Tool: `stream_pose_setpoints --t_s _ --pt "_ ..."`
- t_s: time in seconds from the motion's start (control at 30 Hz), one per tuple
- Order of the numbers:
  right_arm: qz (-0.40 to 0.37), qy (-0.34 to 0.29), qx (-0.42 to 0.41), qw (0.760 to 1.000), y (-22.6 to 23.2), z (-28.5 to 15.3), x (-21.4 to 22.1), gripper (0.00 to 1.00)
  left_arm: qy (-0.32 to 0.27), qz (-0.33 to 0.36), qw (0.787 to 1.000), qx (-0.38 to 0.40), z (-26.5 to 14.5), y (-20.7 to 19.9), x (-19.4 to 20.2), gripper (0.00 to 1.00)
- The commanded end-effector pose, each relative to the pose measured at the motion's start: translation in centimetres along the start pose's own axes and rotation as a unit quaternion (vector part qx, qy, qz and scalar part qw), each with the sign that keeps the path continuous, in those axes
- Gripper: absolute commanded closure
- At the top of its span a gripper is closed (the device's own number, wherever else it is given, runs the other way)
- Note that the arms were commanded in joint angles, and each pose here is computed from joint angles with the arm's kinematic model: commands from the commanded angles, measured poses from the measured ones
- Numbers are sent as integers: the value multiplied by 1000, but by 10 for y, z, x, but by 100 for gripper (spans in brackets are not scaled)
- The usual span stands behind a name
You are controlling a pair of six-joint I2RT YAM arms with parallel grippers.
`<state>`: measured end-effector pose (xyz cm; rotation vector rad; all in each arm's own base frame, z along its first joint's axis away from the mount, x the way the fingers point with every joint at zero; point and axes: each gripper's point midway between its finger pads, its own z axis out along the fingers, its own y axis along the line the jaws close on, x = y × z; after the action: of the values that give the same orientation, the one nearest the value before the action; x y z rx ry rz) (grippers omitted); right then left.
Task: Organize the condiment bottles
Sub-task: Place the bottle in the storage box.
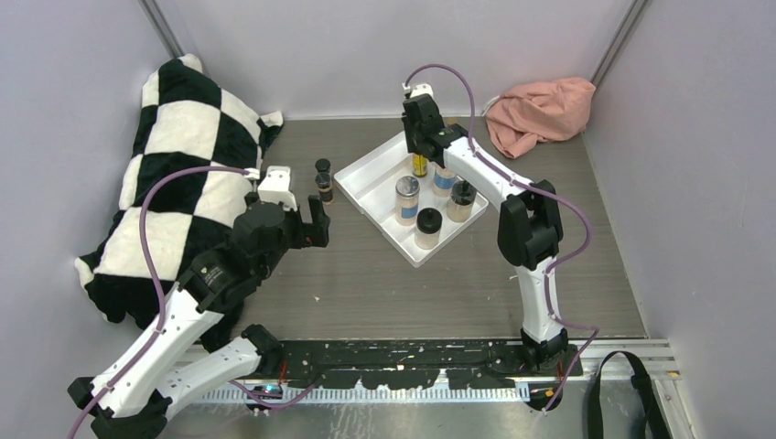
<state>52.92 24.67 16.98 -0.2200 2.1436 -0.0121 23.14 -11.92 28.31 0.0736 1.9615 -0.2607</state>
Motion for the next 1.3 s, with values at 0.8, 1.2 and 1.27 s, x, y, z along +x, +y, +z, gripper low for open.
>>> stream_pose_setpoints --t_s 0.8,1.2,1.27 --pt "41 -38 -13 998 -3 -10 -17 99 -19 -2 1000 2 3 -3 -9 4" --pt "43 -30 -13 999 -2 -22 -4 73 -19 -15 1000 9 -3 -3 -9 4" --pt "42 -30 -15 999 0 -24 -3 63 -17 -16 1000 9 -4 -3 -8 4"
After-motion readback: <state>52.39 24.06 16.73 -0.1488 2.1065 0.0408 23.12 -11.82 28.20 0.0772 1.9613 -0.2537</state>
